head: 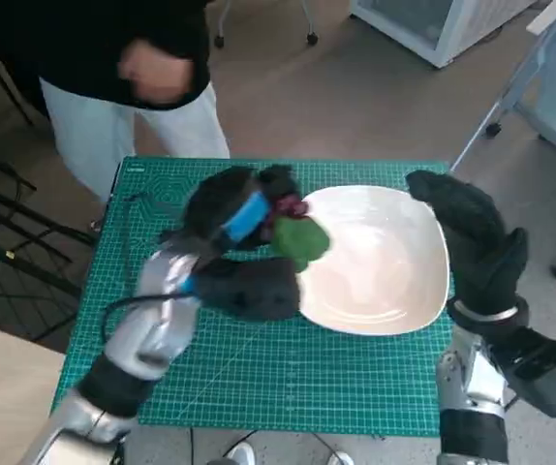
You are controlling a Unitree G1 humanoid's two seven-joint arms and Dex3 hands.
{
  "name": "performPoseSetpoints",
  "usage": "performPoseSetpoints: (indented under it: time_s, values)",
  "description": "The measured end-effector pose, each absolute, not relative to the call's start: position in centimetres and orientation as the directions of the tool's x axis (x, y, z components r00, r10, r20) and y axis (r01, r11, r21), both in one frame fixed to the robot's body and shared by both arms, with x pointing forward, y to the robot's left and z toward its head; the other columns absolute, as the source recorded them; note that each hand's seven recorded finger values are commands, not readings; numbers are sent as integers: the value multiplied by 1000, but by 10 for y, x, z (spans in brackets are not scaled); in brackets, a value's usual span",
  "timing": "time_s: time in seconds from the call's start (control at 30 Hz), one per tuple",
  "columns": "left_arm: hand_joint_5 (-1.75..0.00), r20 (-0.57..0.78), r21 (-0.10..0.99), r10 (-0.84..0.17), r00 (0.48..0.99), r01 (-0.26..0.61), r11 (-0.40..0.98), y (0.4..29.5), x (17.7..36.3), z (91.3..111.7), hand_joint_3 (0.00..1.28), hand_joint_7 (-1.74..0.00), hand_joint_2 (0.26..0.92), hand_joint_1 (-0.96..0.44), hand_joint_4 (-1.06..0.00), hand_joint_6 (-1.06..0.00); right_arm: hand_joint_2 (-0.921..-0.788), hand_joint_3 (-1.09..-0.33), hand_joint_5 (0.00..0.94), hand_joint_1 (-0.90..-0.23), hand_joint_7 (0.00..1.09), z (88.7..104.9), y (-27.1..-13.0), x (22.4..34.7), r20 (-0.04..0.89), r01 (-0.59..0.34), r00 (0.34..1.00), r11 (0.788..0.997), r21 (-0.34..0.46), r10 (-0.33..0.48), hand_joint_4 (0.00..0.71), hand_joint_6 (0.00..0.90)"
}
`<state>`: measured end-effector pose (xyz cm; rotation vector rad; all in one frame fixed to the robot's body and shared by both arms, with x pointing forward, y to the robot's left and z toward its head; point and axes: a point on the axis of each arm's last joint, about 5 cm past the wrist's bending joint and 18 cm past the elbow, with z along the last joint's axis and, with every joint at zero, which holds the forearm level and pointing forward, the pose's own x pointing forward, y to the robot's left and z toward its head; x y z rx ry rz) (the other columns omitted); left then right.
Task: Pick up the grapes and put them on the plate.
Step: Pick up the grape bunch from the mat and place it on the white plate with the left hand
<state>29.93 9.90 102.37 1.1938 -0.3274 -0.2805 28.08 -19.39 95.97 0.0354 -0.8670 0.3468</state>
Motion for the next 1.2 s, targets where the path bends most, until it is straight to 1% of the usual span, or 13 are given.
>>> performPoseSetpoints:
  time_s: [0.17, 0.33, 0.4, 0.47, 0.57, 0.7, 0.9, 1.07, 1.2]
  values:
    - [-1423, 101, 949, -447, 889, 50, 313, 79, 305, 1039, 190, -1159, 921, 2, -554, -513, -921, -584, 2, -480, 472, 961, -195, 280, 758, -309, 588, 944, -113, 283, 244, 42]
    - [-1368, 106, 958, -501, 859, 47, 284, 62, 310, 1051, 154, -1137, 921, 2, -598, -547, -921, -575, 3, -484, 469, 962, -197, 278, 761, -299, 587, 947, -113, 276, 247, 46]
    - [-1381, 106, 960, -520, 847, 49, 275, 56, 311, 1053, 145, -1105, 921, 3, -598, -568, -921, -572, 4, -486, 467, 961, -198, 277, 761, -294, 589, 949, -111, 271, 248, 48]
    - [-1425, 101, 963, -539, 836, 54, 265, 50, 313, 1055, 150, -1069, 921, 3, -577, -585, -921, -570, 5, -487, 465, 961, -200, 277, 760, -287, 593, 951, -110, 267, 250, 49]
    - [-1471, 86, 966, -562, 823, 68, 249, 41, 315, 1054, 160, -1044, 921, 4, -548, -596, -921, -568, 5, -488, 461, 959, -202, 275, 757, -280, 598, 954, -108, 261, 251, 52]
    - [-1486, 54, 969, -581, 812, 98, 228, 30, 319, 1050, 176, -1068, 921, 3, -532, -575, -921, -565, 5, -491, 454, 958, -203, 273, 756, -267, 606, 958, -99, 248, 254, 58]
    - [-1498, 4, 966, -593, 805, 150, 210, 19, 322, 1044, 191, -1085, 921, 5, -528, -546, -921, -561, 5, -498, 443, 958, -204, 272, 760, -250, 608, 964, -94, 231, 256, 66]
    - [-1511, -14, 962, -605, 796, 175, 208, 14, 323, 1042, 199, -1084, 921, 6, -522, -538, -921, -560, 5, -499, 435, 957, -205, 270, 763, -235, 609, 968, -87, 217, 257, 71]
    - [-1401, -22, 957, -615, 789, 194, 215, 12, 323, 1044, 196, -1229, 921, 3, -515, -521, -921, -559, 4, -497, 428, 956, -205, 269, 761, -226, 615, 971, -83, 208, 257, 74]
